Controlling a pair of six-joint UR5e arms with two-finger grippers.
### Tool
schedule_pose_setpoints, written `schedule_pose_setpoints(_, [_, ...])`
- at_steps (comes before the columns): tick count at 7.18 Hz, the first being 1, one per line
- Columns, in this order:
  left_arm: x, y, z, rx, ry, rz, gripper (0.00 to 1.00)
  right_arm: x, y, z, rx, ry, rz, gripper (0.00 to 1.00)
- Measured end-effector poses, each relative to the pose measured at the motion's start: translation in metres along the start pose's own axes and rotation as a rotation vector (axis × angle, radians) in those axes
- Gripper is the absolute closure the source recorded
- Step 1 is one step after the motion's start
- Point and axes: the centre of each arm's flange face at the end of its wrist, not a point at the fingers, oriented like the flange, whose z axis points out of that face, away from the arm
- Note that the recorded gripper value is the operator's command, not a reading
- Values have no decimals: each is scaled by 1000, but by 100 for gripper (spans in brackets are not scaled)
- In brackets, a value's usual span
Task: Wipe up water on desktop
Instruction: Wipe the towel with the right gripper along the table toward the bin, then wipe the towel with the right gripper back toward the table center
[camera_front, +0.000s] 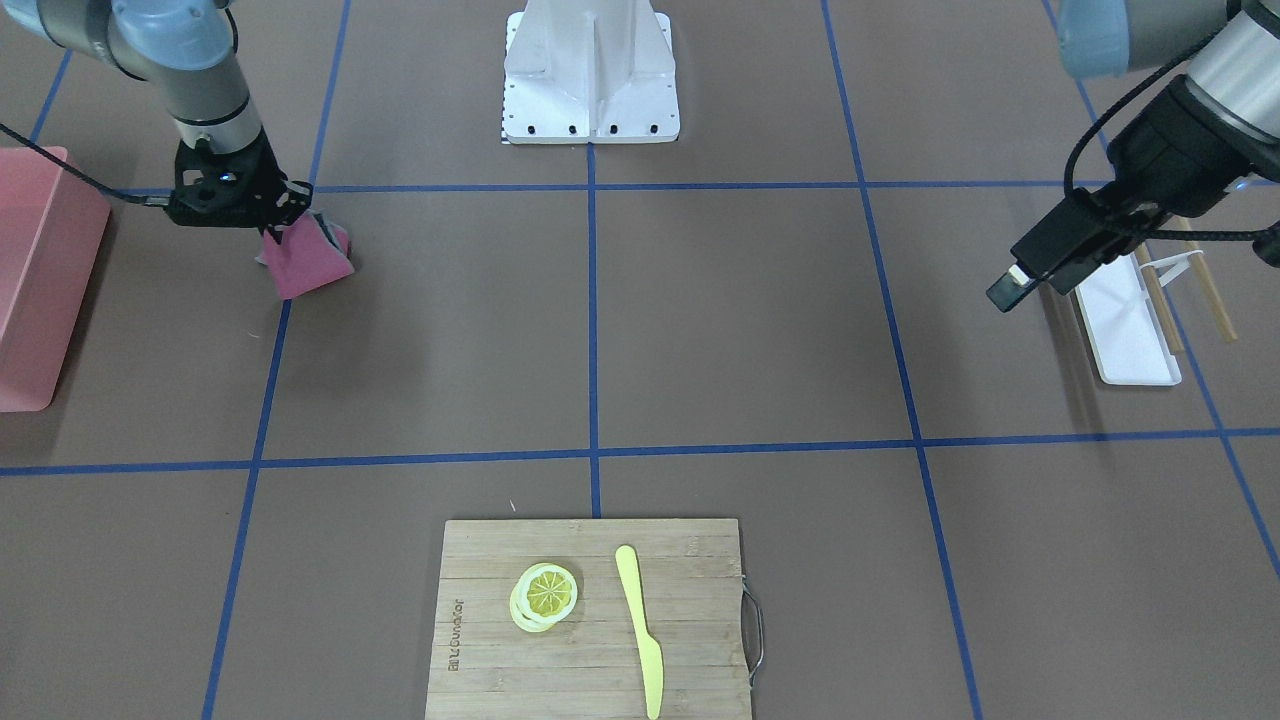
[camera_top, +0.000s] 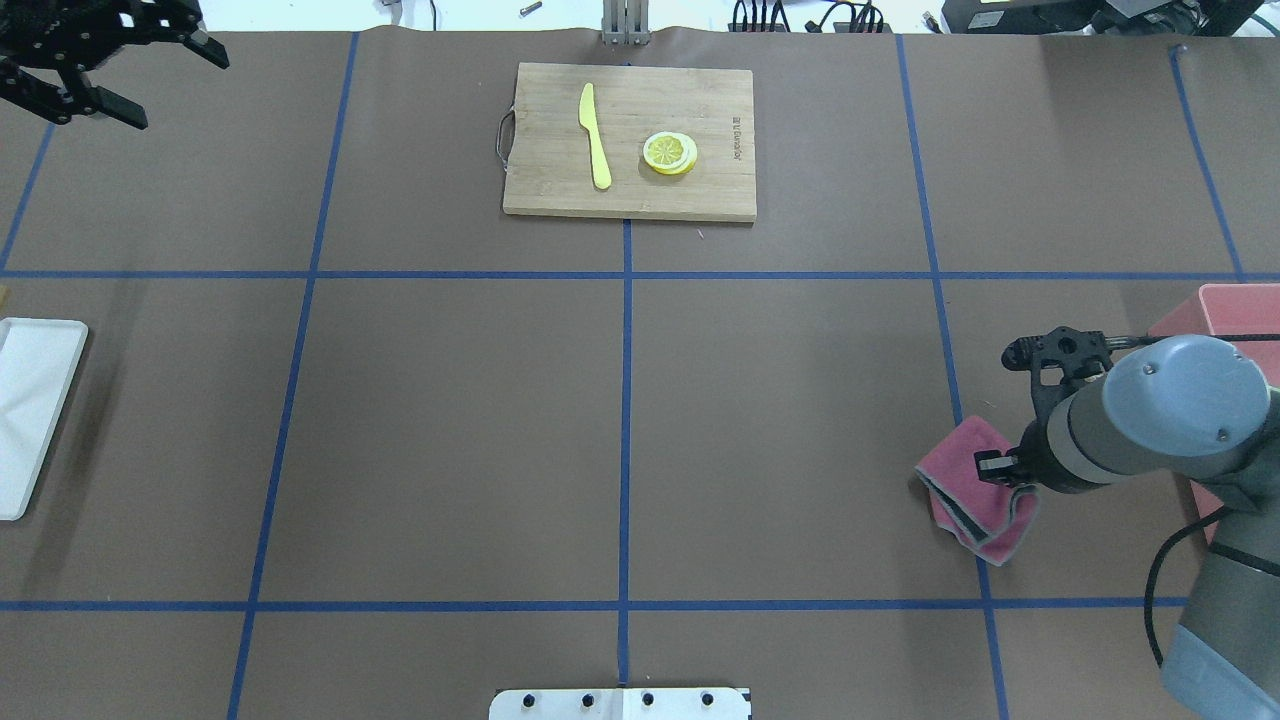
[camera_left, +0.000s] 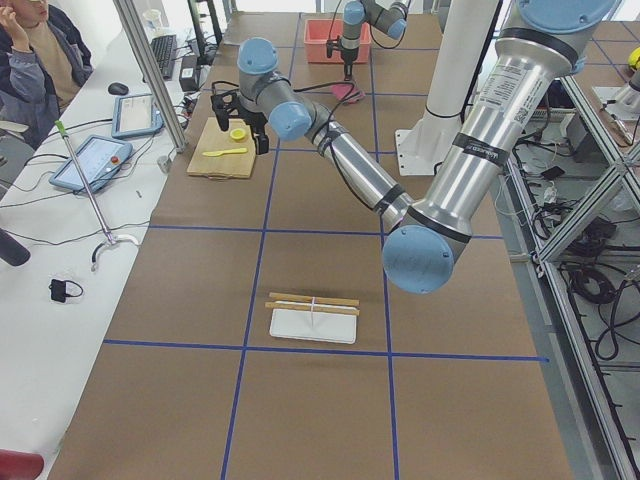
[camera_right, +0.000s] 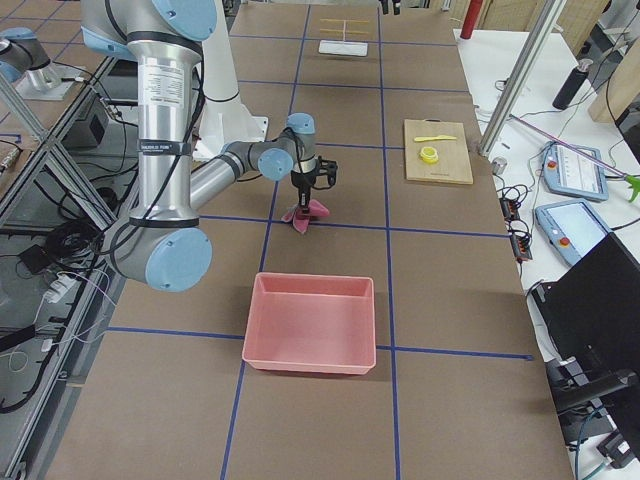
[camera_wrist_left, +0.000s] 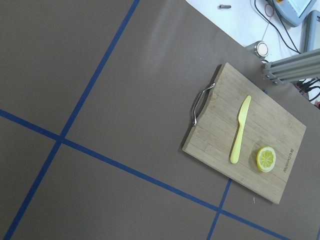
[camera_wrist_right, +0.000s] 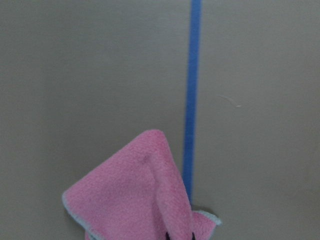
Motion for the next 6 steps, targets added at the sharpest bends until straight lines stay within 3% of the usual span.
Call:
schedule_pose_setpoints(2, [-75, -23, -7, 23, -72, 210, 3, 20, -6, 3, -10, 19, -5, 100])
schedule_pose_setpoints(4, [-157, -52, -19, 35, -182, 438, 3, -26, -23, 1, 3, -38, 58, 100])
schedule_pose_setpoints(6, [-194, -67, -31, 17, -247, 540, 3, -120, -27, -5, -14, -127, 105, 100])
